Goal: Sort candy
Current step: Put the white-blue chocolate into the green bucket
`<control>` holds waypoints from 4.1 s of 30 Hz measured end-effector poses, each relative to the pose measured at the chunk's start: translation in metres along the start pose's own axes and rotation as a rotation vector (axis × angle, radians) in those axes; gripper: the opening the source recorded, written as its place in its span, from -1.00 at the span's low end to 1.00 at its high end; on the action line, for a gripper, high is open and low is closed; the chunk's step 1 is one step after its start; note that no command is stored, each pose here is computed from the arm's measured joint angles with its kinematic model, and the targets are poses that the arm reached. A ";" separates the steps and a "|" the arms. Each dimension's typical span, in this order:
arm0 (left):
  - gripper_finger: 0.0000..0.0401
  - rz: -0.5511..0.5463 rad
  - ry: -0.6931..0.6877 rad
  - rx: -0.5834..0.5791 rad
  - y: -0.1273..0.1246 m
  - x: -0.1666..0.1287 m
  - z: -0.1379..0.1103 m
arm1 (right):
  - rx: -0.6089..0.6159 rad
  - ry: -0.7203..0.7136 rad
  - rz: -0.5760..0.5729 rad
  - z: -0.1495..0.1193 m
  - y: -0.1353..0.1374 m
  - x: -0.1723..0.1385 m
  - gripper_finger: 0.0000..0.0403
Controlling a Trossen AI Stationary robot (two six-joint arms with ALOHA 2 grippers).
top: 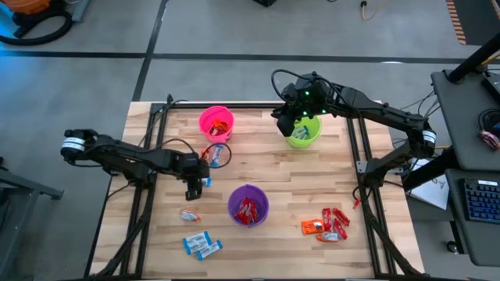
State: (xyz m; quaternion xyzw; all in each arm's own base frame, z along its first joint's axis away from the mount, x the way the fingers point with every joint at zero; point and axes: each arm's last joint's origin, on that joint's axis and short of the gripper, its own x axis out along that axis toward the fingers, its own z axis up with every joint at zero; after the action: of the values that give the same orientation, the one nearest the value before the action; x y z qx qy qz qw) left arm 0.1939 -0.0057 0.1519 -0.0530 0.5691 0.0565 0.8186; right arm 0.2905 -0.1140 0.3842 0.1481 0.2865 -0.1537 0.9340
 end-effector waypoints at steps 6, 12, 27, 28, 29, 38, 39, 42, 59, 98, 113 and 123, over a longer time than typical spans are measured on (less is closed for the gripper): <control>-0.03 0.021 0.065 0.001 0.000 0.011 -0.002 | 0.000 0.000 0.000 0.000 0.000 0.000 -0.68; -0.10 0.022 0.136 0.002 -0.001 0.024 -0.003 | 0.000 -0.001 -0.001 0.000 0.000 0.000 -0.67; -0.76 -0.015 0.089 0.010 -0.001 0.016 -0.002 | -0.001 -0.008 0.000 0.001 0.000 0.000 -0.69; -0.77 -0.016 0.081 0.010 -0.001 0.014 -0.002 | -0.001 -0.008 0.001 0.001 0.000 0.000 -0.68; -0.78 -0.017 0.070 0.010 -0.001 0.012 -0.001 | 0.000 -0.008 0.000 0.001 0.000 0.000 -0.69; -0.95 -0.035 -0.020 0.007 -0.001 -0.006 0.001 | 0.001 -0.008 0.000 0.001 0.000 0.000 -0.70; -0.98 -0.036 -0.026 0.005 -0.001 -0.007 0.002 | 0.001 -0.008 0.000 0.001 0.000 0.000 -0.70; -1.00 -0.037 -0.027 -0.006 -0.001 -0.007 0.002 | 0.001 -0.008 0.000 0.001 0.000 0.000 -0.69; -0.49 -0.125 0.037 -0.081 -0.005 -0.008 -0.003 | 0.013 -0.007 0.005 0.001 0.001 0.000 -0.68; -0.90 -0.069 0.136 -0.016 -0.006 0.020 -0.001 | 0.003 -0.005 0.006 0.000 0.002 0.001 -0.71; -0.93 -0.071 0.077 -0.025 -0.005 0.005 -0.002 | 0.006 -0.005 0.006 0.000 0.002 0.001 -0.71; -0.93 -0.097 -0.123 -0.054 -0.003 -0.029 0.001 | 0.004 -0.009 0.007 0.001 0.002 0.001 -0.69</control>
State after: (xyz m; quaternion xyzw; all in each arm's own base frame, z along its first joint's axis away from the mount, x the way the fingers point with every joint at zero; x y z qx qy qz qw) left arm 0.1852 -0.0096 0.1793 -0.0989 0.5126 0.0354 0.8522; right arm 0.2927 -0.1125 0.3844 0.1505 0.2815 -0.1516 0.9355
